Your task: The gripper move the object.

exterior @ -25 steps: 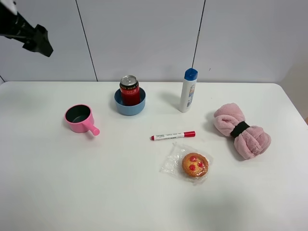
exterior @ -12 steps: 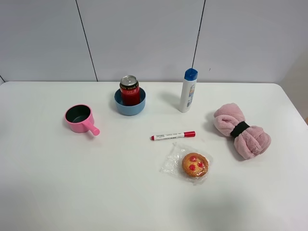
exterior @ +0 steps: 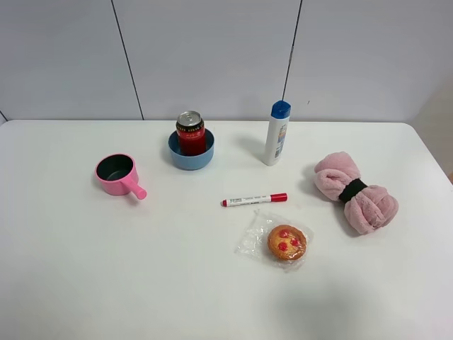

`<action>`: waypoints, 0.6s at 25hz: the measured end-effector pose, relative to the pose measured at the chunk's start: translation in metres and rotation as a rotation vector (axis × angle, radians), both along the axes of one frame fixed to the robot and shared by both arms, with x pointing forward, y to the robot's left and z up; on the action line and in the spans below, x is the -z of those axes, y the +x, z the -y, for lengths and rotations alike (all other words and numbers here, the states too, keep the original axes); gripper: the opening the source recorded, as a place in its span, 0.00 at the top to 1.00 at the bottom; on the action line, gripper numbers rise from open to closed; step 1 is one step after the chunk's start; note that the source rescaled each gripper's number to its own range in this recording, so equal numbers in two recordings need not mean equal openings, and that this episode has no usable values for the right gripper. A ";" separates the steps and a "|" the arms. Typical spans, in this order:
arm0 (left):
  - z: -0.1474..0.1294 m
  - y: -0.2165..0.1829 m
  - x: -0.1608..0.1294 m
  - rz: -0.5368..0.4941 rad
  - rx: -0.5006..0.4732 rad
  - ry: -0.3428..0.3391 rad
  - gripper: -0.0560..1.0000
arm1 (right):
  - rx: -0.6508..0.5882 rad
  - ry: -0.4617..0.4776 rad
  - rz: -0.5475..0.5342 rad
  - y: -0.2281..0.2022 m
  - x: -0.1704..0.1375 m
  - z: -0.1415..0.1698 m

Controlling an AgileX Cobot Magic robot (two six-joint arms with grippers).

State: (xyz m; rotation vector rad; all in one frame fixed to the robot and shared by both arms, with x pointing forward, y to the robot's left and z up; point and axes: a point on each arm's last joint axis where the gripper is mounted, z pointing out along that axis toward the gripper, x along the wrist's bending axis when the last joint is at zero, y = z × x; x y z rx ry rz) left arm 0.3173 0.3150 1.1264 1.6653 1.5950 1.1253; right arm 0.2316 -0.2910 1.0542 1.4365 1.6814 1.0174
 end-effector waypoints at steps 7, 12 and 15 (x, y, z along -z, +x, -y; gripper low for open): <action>0.015 -0.040 0.013 0.076 0.025 -0.015 0.02 | 0.000 0.000 0.000 0.000 0.000 0.000; 0.021 -0.060 0.015 0.108 0.034 -0.006 0.02 | 0.000 0.000 0.000 0.000 0.000 0.000; 0.024 -0.070 0.016 0.132 0.040 -0.002 0.01 | 0.000 0.000 0.000 0.000 0.000 0.000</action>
